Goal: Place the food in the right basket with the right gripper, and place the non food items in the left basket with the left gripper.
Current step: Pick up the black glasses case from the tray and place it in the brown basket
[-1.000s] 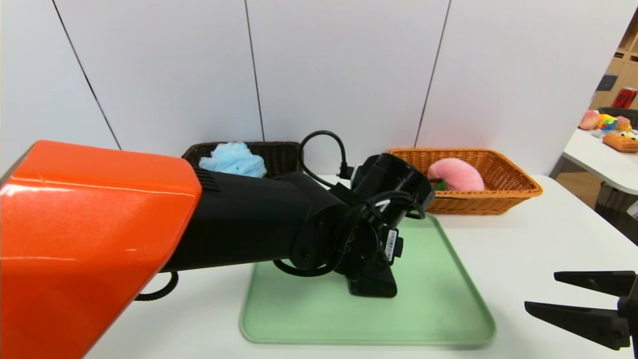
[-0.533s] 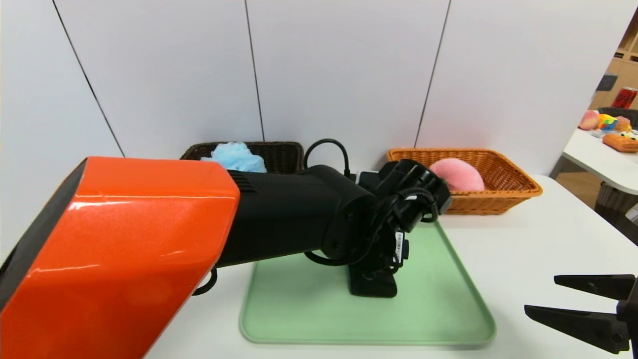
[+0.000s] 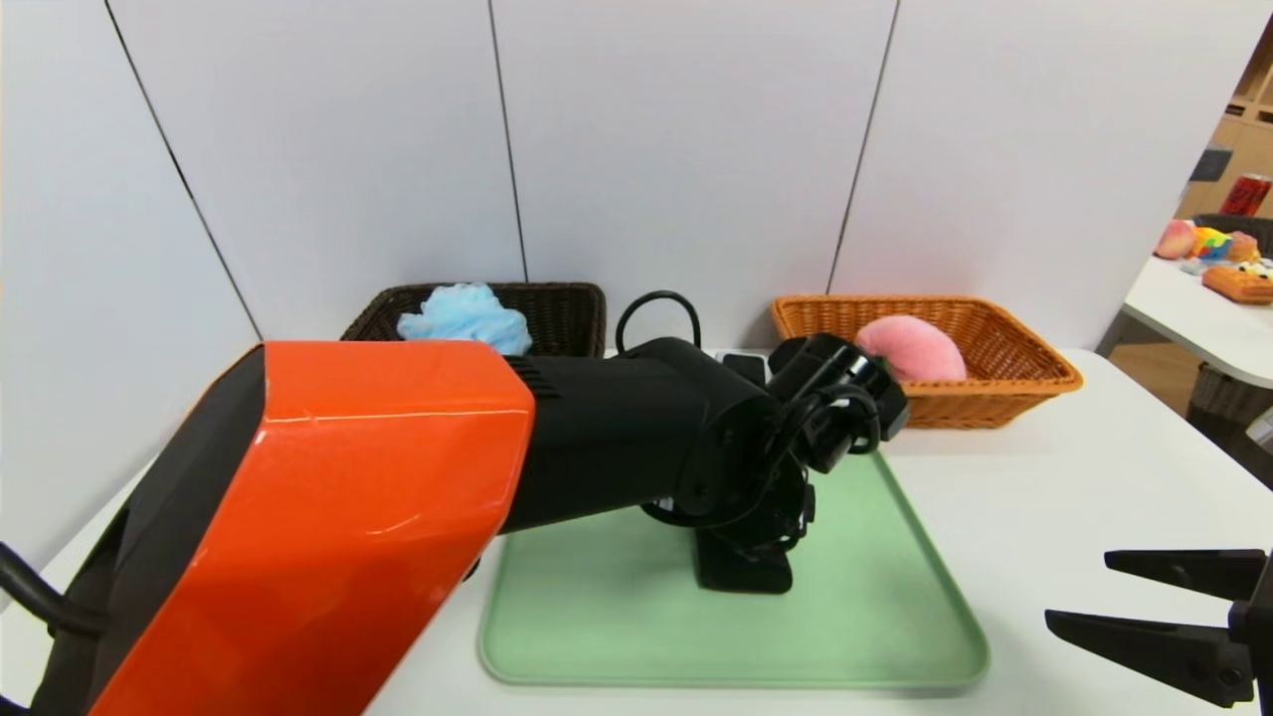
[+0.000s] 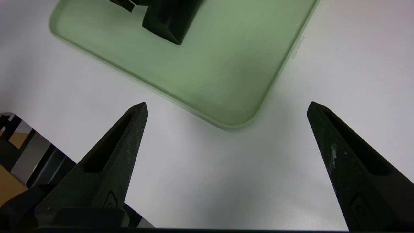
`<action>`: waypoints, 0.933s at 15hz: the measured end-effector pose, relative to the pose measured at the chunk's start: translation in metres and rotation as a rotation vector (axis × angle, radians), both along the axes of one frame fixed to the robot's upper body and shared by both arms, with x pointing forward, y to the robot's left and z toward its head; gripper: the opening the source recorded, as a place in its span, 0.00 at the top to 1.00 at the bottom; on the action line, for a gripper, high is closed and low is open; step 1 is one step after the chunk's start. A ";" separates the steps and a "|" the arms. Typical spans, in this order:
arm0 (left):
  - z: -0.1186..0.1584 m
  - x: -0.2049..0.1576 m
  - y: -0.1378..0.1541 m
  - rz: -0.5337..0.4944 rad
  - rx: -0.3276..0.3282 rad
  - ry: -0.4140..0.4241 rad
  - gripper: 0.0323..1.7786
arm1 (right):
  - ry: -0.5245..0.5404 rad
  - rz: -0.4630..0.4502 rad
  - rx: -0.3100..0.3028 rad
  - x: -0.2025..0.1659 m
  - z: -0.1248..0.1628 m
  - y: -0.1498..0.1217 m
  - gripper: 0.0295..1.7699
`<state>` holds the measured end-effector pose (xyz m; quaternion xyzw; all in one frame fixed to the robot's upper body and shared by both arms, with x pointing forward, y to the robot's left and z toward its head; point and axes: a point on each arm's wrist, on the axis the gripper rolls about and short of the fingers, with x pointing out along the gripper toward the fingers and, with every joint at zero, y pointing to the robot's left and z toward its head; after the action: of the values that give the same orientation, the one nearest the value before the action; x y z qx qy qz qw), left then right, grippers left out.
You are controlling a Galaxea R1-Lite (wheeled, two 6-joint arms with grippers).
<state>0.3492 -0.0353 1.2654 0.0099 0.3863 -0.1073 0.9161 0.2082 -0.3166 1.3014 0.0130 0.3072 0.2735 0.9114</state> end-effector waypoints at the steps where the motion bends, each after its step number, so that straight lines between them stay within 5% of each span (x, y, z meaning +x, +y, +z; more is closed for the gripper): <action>1: -0.001 0.001 -0.001 0.000 -0.003 0.002 0.05 | 0.001 0.000 0.000 0.000 0.000 0.000 0.04; 14: -0.019 0.006 -0.006 0.014 0.016 0.014 0.05 | 0.002 0.000 0.000 -0.002 -0.002 0.000 0.04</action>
<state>0.3556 -0.0412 1.2460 0.0137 0.3934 -0.0976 0.9141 0.2064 -0.3167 1.2999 0.0133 0.3079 0.2736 0.9111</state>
